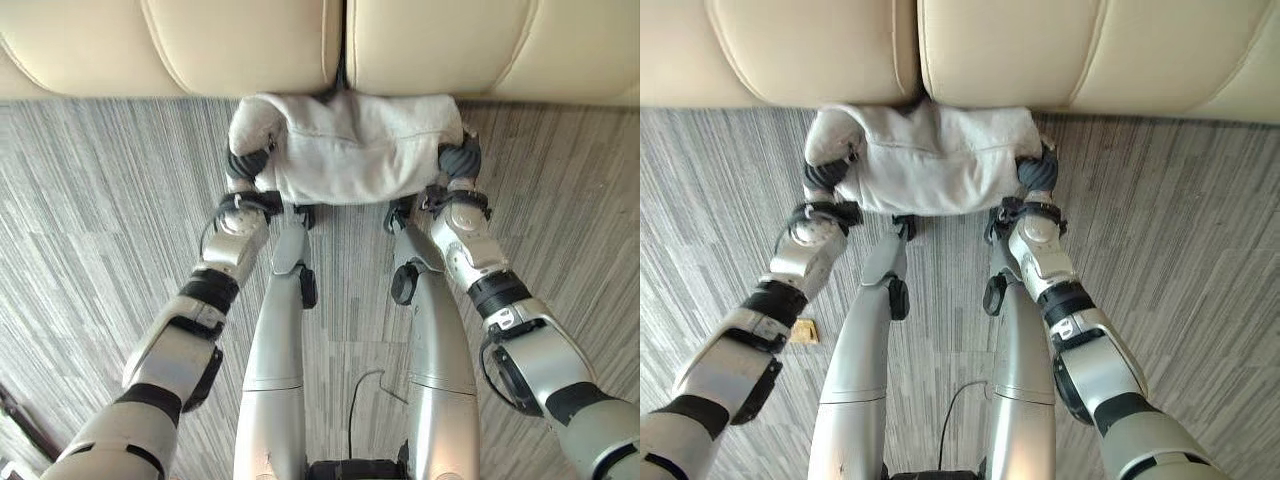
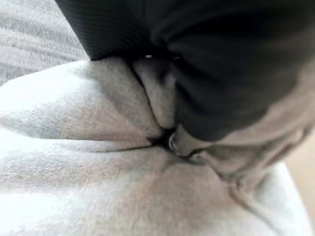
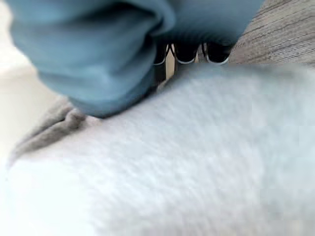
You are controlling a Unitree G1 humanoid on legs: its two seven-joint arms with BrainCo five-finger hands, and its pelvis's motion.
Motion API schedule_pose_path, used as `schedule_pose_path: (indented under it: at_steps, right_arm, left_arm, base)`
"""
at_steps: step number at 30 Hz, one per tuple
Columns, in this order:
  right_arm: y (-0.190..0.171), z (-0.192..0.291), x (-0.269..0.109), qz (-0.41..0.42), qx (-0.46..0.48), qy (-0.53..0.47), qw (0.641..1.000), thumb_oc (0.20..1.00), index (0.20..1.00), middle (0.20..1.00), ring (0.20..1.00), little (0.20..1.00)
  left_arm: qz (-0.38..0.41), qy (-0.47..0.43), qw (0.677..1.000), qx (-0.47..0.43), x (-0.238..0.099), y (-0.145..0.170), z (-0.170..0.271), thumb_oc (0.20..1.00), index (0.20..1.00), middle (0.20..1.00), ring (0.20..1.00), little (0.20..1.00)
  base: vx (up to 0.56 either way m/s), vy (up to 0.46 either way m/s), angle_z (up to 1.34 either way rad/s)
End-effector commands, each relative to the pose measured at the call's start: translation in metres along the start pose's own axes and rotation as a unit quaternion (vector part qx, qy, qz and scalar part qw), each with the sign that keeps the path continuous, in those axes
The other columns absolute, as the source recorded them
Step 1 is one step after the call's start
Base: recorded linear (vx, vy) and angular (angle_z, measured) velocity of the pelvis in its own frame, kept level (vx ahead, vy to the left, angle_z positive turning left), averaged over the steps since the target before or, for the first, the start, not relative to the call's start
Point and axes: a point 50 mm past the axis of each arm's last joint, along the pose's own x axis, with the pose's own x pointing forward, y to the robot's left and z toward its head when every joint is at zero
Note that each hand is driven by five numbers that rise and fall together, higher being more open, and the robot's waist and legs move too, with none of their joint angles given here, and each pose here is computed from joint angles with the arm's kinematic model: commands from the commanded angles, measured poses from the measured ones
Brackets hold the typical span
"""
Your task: Pick up all the scattered cushions and arrange them neatly on the sofa.
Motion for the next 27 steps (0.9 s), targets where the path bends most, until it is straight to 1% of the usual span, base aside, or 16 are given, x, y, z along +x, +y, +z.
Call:
schedule_pose_path:
  at_steps: [1,5,8,9,10,13,18,23,27]
  right_arm:
    - [0.057,0.008,-0.033,0.147,0.094,-0.049,0.983,0.200,0.200,0.200,0.200,0.200]
    - [0.049,-0.004,-0.051,0.168,0.100,-0.036,0.980,0.200,0.200,0.200,0.200,0.200]
    - [0.037,-0.023,-0.071,0.183,0.077,-0.006,0.980,0.200,0.200,0.200,0.200,0.200]
    - [0.029,-0.034,-0.085,0.193,0.057,0.014,0.979,0.200,0.200,0.200,0.200,0.200]
    - [0.024,-0.038,-0.092,0.193,0.050,0.023,0.980,0.200,0.200,0.200,0.200,0.200]
    - [0.008,-0.047,-0.108,0.193,0.017,0.039,0.980,0.200,0.200,0.200,0.200,0.200]
    - [-0.007,-0.050,-0.122,0.182,-0.018,0.042,0.982,0.200,0.200,0.200,0.200,0.200]
    - [-0.021,-0.045,-0.128,0.176,-0.058,0.032,0.982,0.200,0.200,0.200,0.200,0.200]
    - [-0.035,-0.051,-0.139,0.167,-0.092,0.054,0.980,0.200,0.200,0.200,0.200,0.200]
  left_arm:
    - [-0.186,-0.095,0.972,-0.108,-0.031,-0.085,0.035,0.200,0.200,0.200,0.200,0.200]
    - [-0.190,-0.093,0.970,-0.122,-0.043,-0.073,0.027,0.200,0.200,0.200,0.200,0.200]
    - [-0.187,-0.075,0.971,-0.131,-0.057,-0.063,0.011,0.200,0.200,0.200,0.200,0.200]
    - [-0.182,-0.055,0.973,-0.131,-0.068,-0.055,-0.003,0.200,0.200,0.200,0.200,0.200]
    - [-0.176,-0.047,0.975,-0.128,-0.073,-0.049,-0.009,0.200,0.200,0.200,0.200,0.200]
    - [-0.161,-0.024,0.981,-0.101,-0.089,-0.032,-0.027,0.200,0.200,0.200,0.200,0.200]
    - [-0.140,-0.014,0.986,-0.092,-0.105,-0.018,-0.035,0.200,0.200,0.200,0.200,0.200]
    - [-0.125,-0.007,0.989,-0.077,-0.118,-0.004,-0.040,0.200,0.200,0.200,0.200,0.200]
    - [-0.106,0.026,0.993,-0.052,-0.135,0.013,-0.053,0.200,0.200,0.200,0.200,0.200]
  base:
    - [0.00,0.000,0.00]
    - [-0.03,-0.001,-0.05]
    - [-0.02,-0.033,-0.08]
    - [-0.01,-0.031,-0.14]
    - [0.04,-0.024,-0.13]
    - [0.13,-0.014,-0.10]
    - [0.16,0.008,-0.10]
    - [0.20,0.086,-0.04]
    - [0.15,0.113,-0.06]
